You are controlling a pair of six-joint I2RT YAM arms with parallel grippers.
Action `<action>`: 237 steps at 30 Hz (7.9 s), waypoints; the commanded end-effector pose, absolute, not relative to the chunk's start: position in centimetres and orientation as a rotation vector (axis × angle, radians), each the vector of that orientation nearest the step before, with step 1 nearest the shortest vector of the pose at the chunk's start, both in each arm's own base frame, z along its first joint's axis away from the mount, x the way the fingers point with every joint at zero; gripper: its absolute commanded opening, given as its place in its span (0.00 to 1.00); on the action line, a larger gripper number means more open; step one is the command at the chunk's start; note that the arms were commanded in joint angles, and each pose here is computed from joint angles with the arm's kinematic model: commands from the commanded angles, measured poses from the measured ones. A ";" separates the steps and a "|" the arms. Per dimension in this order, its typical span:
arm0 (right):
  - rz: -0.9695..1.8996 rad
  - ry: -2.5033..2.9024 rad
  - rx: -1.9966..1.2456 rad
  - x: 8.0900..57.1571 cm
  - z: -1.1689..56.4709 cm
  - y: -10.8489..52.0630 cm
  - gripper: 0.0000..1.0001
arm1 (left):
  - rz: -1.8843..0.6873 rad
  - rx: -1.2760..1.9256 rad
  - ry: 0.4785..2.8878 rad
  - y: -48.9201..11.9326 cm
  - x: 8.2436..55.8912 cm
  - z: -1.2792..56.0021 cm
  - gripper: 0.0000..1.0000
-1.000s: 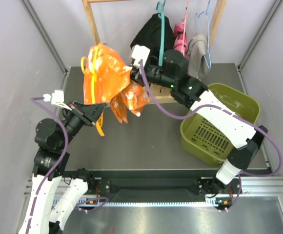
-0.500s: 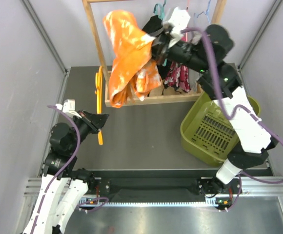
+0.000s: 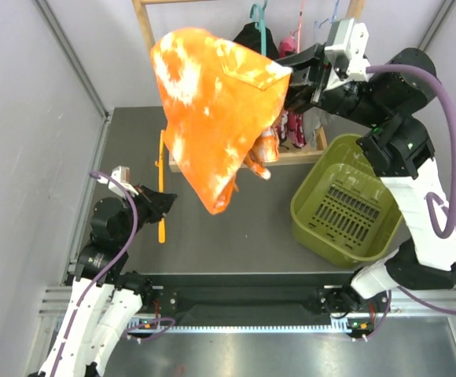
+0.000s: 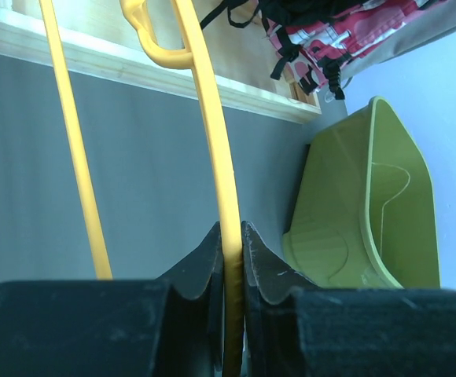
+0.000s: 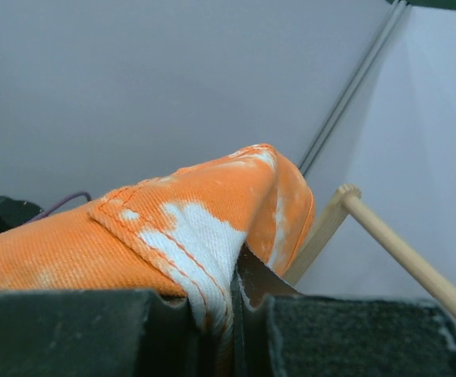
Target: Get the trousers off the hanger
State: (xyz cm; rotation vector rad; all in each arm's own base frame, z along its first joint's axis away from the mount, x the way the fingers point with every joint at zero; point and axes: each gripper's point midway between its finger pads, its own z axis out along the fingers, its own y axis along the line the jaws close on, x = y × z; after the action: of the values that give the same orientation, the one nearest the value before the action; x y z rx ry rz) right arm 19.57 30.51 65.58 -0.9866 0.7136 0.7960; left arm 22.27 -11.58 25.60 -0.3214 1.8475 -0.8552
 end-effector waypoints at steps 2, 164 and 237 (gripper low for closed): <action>0.772 0.587 -1.039 17.0 66.6 28.4 0.00 | -0.891 -0.212 1.709 -12.1 22.2 29.7 0.00; 0.290 1.660 -0.336 27.8 24.7 3.2 1.00 | -0.830 -0.130 1.420 -13.4 37.0 53.4 0.85; 0.441 1.432 -0.740 22.7 30.6 8.7 1.00 | -0.460 -0.011 1.075 -22.1 38.4 64.2 0.00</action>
State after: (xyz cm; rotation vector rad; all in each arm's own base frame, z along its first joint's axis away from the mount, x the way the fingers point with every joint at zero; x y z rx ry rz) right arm 23.98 7.46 28.03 -0.5863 1.5513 0.4477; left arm 43.70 -26.44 52.77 0.1331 1.4154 -0.3317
